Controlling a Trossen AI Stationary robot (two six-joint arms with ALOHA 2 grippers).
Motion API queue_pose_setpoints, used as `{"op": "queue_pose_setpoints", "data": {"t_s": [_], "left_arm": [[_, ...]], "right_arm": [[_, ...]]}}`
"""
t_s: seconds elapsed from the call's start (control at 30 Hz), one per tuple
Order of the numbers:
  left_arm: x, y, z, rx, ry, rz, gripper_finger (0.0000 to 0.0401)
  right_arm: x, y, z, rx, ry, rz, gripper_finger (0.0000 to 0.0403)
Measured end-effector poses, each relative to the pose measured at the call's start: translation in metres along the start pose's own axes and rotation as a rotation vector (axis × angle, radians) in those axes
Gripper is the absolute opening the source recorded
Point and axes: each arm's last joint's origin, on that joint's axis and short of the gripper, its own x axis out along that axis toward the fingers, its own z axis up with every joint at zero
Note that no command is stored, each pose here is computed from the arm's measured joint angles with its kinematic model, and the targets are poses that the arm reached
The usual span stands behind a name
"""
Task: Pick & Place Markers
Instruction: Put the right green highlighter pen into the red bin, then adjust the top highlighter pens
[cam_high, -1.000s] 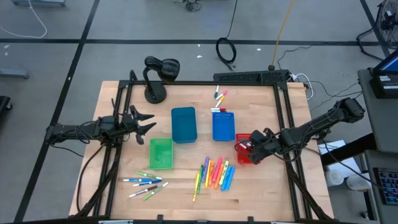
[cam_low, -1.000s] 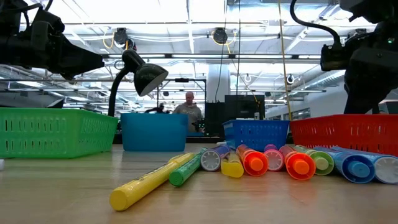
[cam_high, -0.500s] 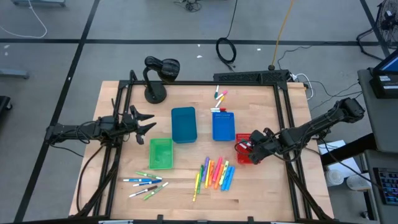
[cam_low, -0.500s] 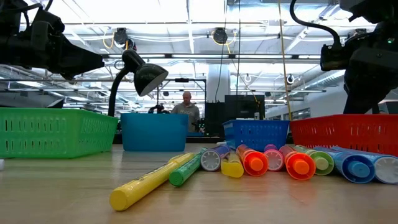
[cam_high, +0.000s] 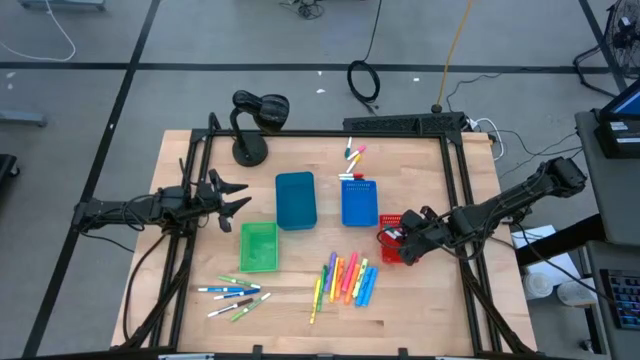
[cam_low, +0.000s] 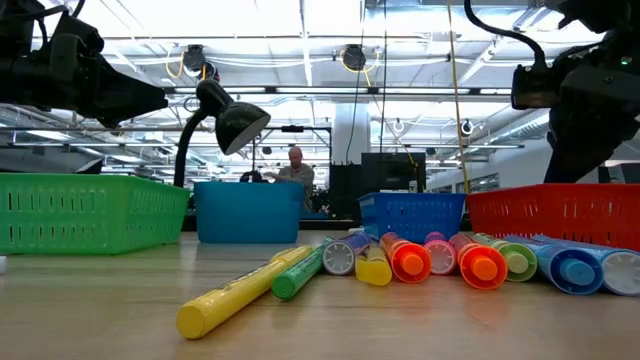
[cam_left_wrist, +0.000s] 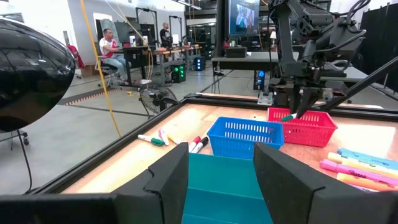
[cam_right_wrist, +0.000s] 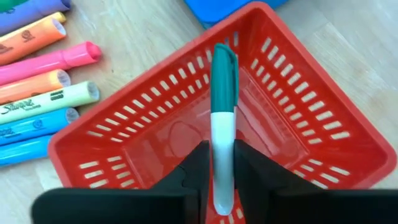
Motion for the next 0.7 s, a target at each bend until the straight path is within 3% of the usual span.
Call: {"op": "queue_pose_setpoints", "data": {"t_s": [0.37, 0.7], "left_arm": [[0.0, 0.0, -0.0001, 0.0, 0.0, 0.0, 0.0184], [0.0, 0.0, 0.0, 0.0, 0.0, 0.0, 0.0184]], "right_arm": [[0.0, 0.001, 0.0007, -0.004, -0.008, 0.009, 0.0119], [-0.0002, 0.0038, 0.0029, -0.081, -0.028, 0.038, 0.0128]]}}
